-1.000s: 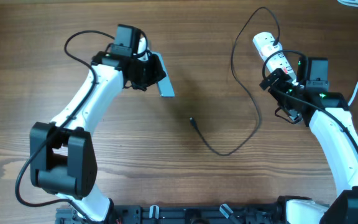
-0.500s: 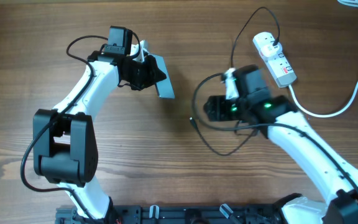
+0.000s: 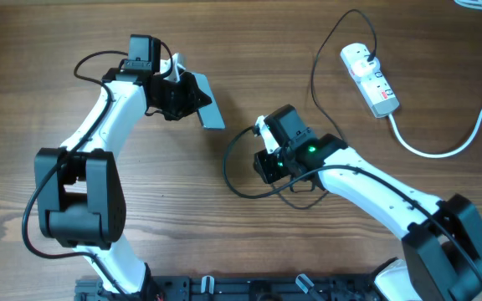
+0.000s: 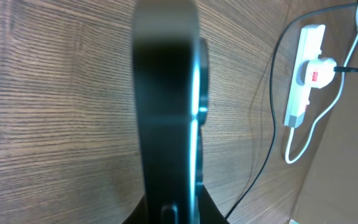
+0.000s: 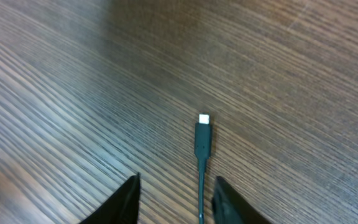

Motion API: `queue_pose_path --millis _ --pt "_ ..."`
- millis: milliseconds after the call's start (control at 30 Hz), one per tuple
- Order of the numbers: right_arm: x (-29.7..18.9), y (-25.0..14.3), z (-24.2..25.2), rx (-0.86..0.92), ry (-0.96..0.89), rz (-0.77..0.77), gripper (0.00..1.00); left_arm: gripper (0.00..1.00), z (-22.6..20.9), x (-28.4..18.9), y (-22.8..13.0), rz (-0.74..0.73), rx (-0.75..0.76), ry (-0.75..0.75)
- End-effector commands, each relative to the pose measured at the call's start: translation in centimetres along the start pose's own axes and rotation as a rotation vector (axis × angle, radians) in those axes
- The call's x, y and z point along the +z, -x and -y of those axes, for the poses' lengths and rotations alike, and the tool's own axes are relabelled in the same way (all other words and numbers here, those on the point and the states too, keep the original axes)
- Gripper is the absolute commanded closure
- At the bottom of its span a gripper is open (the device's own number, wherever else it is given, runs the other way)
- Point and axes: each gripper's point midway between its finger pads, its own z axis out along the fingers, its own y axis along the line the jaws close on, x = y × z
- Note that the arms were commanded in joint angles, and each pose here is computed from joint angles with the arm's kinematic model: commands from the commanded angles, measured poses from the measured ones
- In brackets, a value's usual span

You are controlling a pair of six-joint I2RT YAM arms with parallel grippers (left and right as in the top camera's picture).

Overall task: Plug charger to phone and switch on socket
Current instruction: 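Move the right gripper down to the black cable's USB-C end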

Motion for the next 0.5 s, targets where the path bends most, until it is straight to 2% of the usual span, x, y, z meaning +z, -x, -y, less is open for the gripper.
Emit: queue_pose_path --millis 0,67,200,467 --pt "0.0 -0.6 0.0 -0.081 0.003 -0.042 0.63 0.96 0.9 0.0 -0.3 -0.015 0.037 -0.037" --pt "0.1 -2.2 0.6 -0.107 -0.026 -0.107 0.57 0.96 0.9 0.0 -0.3 -0.015 0.036 -0.037" --pt "1.1 -3.0 1.2 -0.110 -0.048 -0.143 0.60 0.96 0.9 0.0 -0.2 -0.011 0.039 -0.040" --pt "5.2 -3.4 1.3 -0.127 -0.044 -0.167 0.60 0.96 1.2 0.1 -0.2 -0.010 0.048 -0.042"
